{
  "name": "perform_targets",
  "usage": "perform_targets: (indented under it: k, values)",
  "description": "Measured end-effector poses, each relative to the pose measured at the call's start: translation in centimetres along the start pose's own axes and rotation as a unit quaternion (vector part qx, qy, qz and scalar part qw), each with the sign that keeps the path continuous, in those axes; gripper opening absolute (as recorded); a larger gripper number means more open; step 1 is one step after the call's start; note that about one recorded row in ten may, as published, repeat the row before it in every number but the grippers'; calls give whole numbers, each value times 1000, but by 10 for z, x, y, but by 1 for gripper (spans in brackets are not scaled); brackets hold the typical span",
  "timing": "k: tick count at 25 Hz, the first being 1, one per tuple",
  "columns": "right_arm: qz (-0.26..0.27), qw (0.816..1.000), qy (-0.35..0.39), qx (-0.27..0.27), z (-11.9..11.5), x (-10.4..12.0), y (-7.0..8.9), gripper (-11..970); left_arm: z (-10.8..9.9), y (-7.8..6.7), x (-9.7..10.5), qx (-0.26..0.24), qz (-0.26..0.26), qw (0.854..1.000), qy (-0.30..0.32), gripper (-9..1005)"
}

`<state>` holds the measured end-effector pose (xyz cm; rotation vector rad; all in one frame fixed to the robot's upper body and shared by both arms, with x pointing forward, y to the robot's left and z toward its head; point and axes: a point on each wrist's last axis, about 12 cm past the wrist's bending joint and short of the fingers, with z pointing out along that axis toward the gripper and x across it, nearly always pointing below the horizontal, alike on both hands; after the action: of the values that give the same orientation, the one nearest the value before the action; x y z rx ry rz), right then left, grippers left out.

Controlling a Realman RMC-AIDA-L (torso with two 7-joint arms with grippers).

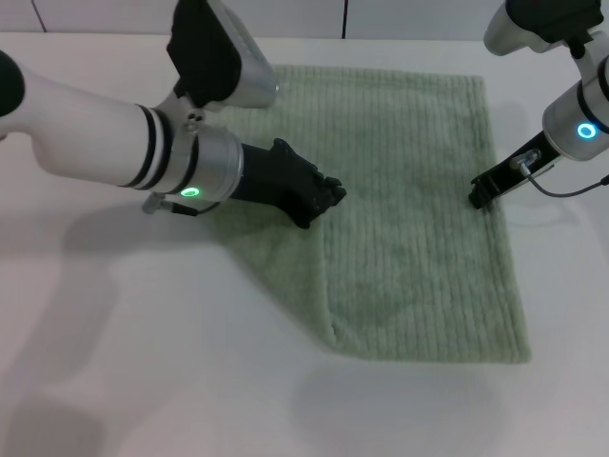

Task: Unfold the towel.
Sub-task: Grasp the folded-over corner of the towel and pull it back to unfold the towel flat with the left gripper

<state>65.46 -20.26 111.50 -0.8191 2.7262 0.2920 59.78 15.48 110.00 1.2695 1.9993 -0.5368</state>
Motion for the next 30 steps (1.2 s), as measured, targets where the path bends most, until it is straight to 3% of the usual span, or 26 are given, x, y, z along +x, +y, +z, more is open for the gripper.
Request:
perform_targets:
  k: [13,30]
  values:
    - [0,1000,3,0,0,1,-1,1,-26,3,7,25,2,1000,-11,57]
    - [0,1000,7,3,-1,3,-3,1,-31,1,10,38,29,999,-14,58]
